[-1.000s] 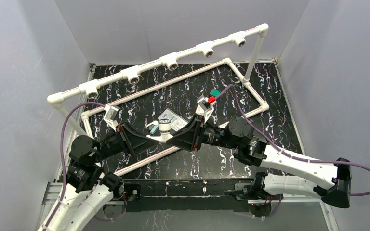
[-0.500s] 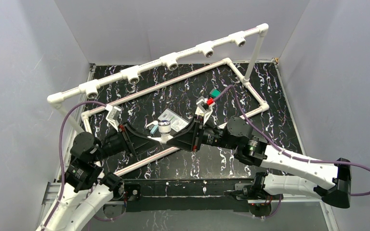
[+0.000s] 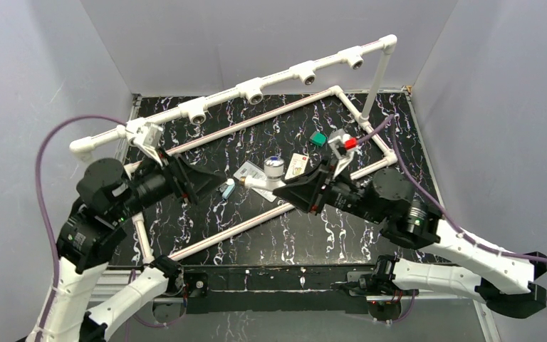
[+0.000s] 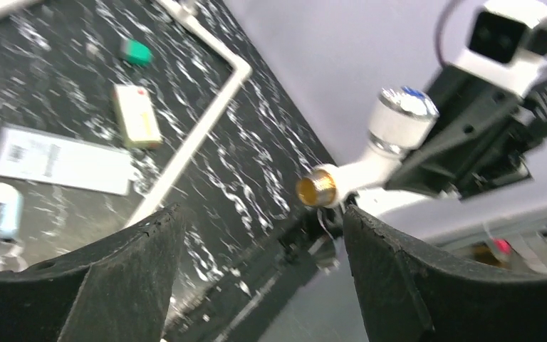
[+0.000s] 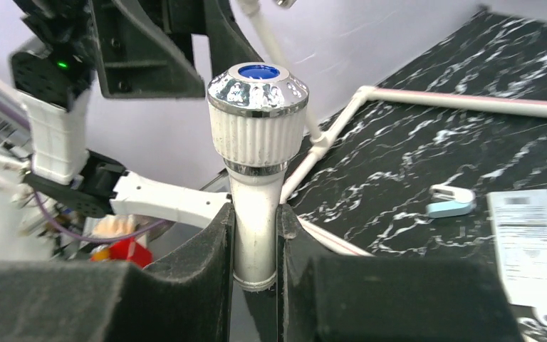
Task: Install the water faucets
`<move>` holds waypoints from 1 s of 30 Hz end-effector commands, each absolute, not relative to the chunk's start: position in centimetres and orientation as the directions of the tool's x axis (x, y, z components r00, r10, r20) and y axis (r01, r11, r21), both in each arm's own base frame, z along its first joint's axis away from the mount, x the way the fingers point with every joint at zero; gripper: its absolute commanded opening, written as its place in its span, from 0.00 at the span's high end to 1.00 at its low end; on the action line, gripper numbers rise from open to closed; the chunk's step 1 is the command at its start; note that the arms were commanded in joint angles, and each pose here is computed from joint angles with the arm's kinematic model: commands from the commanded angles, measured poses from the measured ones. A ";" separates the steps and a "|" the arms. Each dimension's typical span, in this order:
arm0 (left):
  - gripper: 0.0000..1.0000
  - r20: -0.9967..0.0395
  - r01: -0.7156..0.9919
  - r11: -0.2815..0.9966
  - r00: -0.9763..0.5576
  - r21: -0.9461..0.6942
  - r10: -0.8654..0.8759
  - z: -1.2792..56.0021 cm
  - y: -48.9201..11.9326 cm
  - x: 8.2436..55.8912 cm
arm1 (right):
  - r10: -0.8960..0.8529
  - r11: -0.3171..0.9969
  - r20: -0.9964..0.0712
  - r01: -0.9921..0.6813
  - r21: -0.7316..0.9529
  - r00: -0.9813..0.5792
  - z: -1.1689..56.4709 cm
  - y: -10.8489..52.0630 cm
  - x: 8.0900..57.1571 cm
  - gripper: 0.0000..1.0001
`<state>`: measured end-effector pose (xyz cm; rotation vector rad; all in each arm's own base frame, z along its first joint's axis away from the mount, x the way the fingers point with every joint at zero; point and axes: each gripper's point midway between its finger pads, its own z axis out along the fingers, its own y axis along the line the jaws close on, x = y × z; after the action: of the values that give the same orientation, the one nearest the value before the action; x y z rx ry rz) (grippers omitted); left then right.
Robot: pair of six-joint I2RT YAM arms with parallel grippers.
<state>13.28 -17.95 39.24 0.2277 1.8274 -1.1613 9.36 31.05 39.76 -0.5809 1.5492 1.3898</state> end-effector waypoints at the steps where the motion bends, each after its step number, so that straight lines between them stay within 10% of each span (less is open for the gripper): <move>1: 0.22 -0.863 0.440 0.786 -0.452 -0.435 -0.225 40.2 -14.3 17.3 | 0.283 0.382 -0.901 -0.823 0.420 -0.329 42.1 28.0 11.3 0.99; 13: 0.30 -0.972 -0.049 0.992 -0.201 -0.117 -0.124 48.3 -5.7 26.1 | 0.108 0.648 -0.964 -0.717 0.255 -0.244 38.2 27.0 15.8 0.99; 21: 0.31 -0.992 -0.425 0.902 -0.125 0.074 0.022 48.8 0.2 28.2 | -0.039 0.770 -0.986 -0.634 0.074 -0.162 36.0 27.5 19.2 0.99; 30: 0.31 -0.977 -0.482 0.858 -0.192 0.178 0.095 46.8 0.3 31.6 | -0.185 0.840 -0.976 -0.535 -0.097 -0.113 34.5 28.0 25.5 0.99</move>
<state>30.74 -1.08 46.44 -0.2499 1.7161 0.4398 21.93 28.92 30.93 -0.6529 1.7752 0.3862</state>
